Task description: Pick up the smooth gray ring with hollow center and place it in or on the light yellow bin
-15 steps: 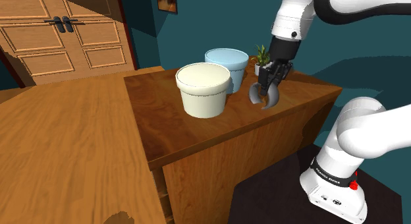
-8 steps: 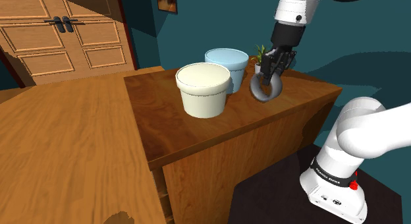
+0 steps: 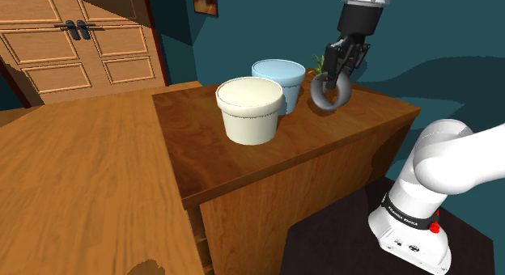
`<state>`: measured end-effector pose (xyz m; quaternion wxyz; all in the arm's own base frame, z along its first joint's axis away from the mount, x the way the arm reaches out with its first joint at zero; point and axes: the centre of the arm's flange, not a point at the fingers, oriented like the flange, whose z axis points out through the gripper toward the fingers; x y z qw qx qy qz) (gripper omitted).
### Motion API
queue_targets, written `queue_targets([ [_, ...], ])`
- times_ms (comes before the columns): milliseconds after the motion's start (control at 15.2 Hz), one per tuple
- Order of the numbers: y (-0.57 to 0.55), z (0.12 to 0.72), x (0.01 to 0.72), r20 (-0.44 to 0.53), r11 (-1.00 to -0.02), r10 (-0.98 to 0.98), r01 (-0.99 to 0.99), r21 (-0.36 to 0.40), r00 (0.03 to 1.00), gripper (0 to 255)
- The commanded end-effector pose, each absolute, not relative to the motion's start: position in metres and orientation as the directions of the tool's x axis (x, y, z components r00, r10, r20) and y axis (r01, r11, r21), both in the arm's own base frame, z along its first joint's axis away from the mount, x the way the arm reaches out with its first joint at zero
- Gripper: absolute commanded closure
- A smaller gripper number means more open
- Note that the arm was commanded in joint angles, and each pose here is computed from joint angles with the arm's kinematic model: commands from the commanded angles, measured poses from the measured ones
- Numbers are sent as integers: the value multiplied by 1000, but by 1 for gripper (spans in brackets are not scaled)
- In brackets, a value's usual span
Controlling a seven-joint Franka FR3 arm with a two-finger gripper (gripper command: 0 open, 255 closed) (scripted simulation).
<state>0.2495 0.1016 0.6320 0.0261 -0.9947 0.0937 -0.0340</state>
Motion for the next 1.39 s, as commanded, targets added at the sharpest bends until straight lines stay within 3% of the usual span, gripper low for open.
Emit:
queue_targets([
  [0,102,642,249,63,-981,-188,-185,-58,980,255],
  [1320,102,747,249,63,-981,-188,-185,-58,980,255],
])
